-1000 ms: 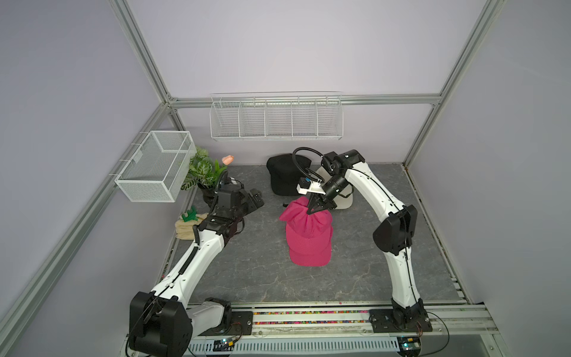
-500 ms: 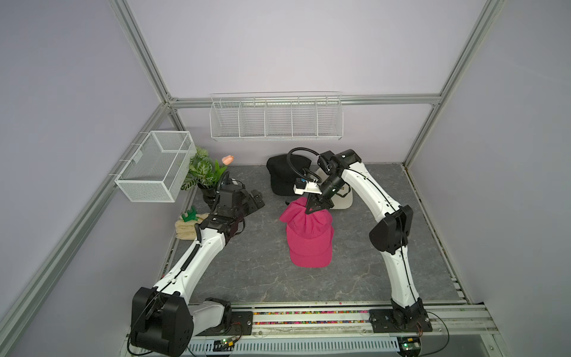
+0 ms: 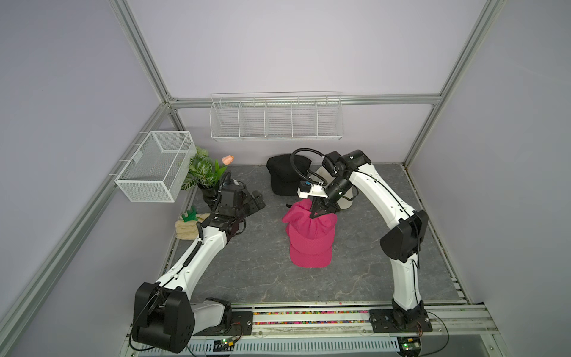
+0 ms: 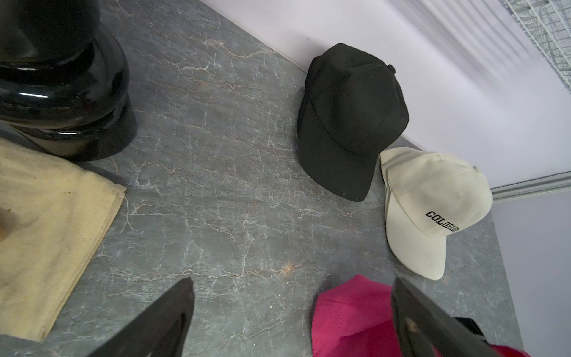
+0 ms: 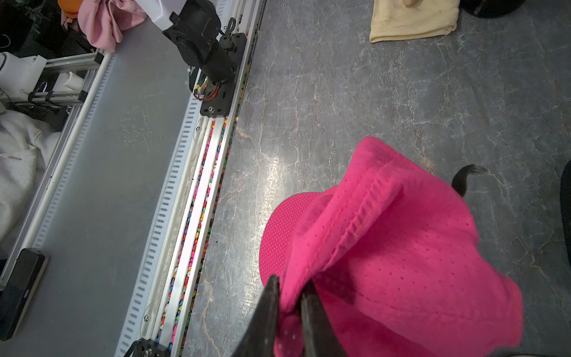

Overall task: Stack the baseball caps by color
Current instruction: Place the baseball cap on the baseball cap.

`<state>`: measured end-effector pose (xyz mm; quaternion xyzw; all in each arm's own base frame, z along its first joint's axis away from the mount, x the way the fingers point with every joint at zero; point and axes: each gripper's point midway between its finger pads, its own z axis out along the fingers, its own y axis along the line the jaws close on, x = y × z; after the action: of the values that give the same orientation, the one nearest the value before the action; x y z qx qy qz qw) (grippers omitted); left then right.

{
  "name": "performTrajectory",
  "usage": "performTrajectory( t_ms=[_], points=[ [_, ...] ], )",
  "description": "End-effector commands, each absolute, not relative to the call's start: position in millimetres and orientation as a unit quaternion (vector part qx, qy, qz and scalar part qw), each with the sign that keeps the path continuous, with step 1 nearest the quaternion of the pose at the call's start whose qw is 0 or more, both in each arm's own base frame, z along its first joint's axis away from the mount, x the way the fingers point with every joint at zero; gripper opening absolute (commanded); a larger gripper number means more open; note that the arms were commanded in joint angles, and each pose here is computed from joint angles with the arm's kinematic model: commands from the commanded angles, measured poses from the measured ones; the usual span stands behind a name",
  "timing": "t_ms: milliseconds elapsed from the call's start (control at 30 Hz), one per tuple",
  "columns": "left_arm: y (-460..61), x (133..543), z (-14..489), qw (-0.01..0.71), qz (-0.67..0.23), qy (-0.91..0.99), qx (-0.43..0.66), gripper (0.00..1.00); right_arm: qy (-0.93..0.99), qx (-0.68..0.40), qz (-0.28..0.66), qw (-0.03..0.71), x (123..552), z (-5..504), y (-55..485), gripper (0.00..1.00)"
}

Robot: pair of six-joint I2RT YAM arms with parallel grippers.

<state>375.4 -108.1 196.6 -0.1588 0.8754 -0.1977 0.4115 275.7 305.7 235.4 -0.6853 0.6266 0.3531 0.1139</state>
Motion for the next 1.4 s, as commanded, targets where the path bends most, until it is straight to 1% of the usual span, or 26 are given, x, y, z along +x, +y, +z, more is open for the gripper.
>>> performTrajectory(
  t_ms=[0,267,533,767,833,900,1000,1067,1100,1133,1233,1267,1300,1367],
  points=[
    [-110.3,376.8,196.7,0.409,-0.2,0.877,-0.154,1.0,0.653,-0.654,0.382,0.019,244.6,228.7,290.3,0.16],
    [-110.9,378.6,192.0,0.404,-0.197,0.88,-0.154,1.0,0.673,-0.633,0.381,-0.026,253.1,197.8,292.1,0.16],
    [-113.1,379.6,187.5,0.397,-0.198,0.883,-0.152,1.0,0.686,-0.624,0.373,-0.031,269.2,184.7,292.0,0.16],
    [-113.5,380.4,185.1,0.394,-0.196,0.885,-0.152,1.0,0.7,-0.614,0.362,-0.033,279.2,175.0,288.5,0.18],
    [-113.8,381.0,185.6,0.395,-0.197,0.884,-0.152,1.0,0.708,-0.612,0.351,-0.03,284.1,173.0,285.6,0.25],
    [-113.9,381.2,184.1,0.392,-0.197,0.886,-0.152,1.0,0.72,-0.611,0.329,-0.027,290.9,168.2,282.7,0.36],
    [-114.1,381.1,183.1,0.391,-0.198,0.886,-0.152,1.0,0.734,-0.608,0.304,0.006,303.2,172.8,284.7,0.42],
    [-114.3,381.1,184.7,0.395,-0.199,0.884,-0.151,1.0,0.74,-0.605,0.291,0.039,310.4,181.8,286.6,0.53],
    [-115.0,380.6,185.0,0.394,-0.201,0.884,-0.15,1.0,0.745,-0.603,0.28,0.058,315.8,185.6,286.8,0.6],
    [-116.4,380.2,185.1,0.394,-0.204,0.884,-0.148,1.0,0.753,-0.596,0.266,0.078,322.0,189.9,286.3,0.63],
    [-123.9,379.0,187.1,0.39,-0.219,0.885,-0.128,1.0,0.779,-0.569,0.229,0.132,334.6,201.5,281.8,0.8],
    [-128.7,378.0,188.0,0.388,-0.228,0.885,-0.116,1.0,0.786,-0.558,0.219,0.149,336.9,203.4,280.2,0.93],
    [-135.1,376.4,188.4,0.385,-0.238,0.886,-0.102,1.0,0.797,-0.539,0.206,0.177,342.8,207.1,277.8,0.89],
    [-150.4,369.6,185.9,0.376,-0.252,0.889,-0.072,1.0,0.822,-0.481,0.185,0.241,357.6,211.2,273.5,0.89]
  ],
)
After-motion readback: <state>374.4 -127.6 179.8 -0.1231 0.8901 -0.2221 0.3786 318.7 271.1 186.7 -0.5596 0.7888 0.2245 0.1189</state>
